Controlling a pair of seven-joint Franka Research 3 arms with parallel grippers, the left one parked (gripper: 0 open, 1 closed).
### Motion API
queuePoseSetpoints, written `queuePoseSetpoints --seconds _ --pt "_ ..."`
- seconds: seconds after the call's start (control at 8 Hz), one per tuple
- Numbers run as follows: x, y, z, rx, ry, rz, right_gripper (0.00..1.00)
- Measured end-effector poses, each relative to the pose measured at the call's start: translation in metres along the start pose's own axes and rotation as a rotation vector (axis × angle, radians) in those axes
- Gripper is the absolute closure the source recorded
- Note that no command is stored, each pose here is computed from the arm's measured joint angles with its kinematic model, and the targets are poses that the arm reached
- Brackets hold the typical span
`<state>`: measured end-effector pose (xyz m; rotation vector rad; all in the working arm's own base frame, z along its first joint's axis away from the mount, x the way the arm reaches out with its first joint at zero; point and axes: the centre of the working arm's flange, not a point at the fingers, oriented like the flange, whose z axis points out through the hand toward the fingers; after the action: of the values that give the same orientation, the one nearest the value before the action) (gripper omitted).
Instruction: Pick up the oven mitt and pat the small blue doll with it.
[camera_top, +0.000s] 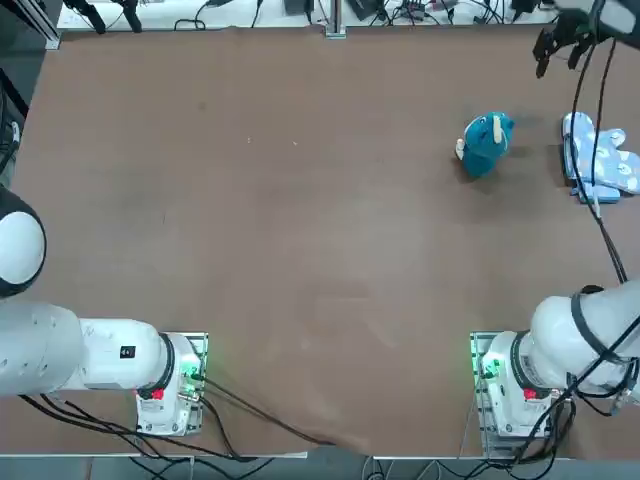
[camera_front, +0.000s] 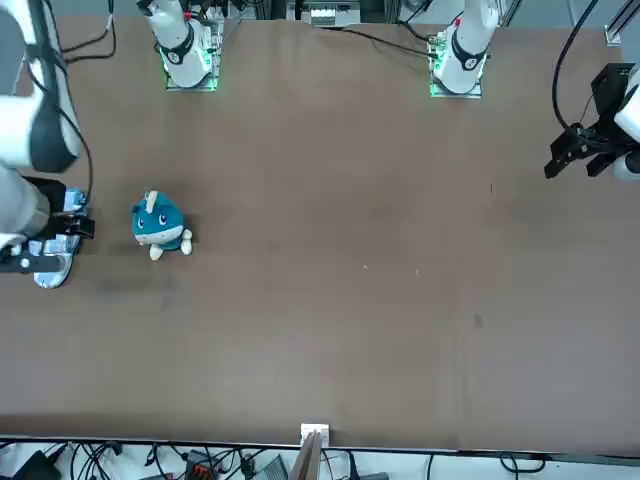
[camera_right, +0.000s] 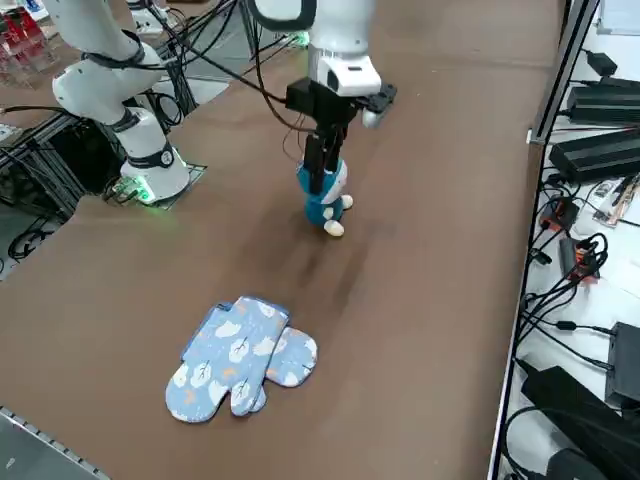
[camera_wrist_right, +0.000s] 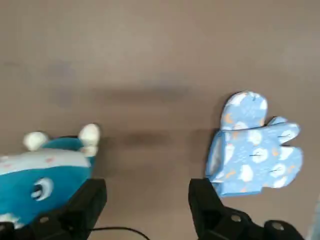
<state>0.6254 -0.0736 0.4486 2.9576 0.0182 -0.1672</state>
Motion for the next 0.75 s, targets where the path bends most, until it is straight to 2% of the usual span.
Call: queuePoseSetpoints --seconds 0.38,0.75 --pt "-0.016 0.004 -0.065 0.114 0.028 0.057 0.0" --pt "-0.028 0.011 -0.112 0.152 0.023 0.072 0.0"
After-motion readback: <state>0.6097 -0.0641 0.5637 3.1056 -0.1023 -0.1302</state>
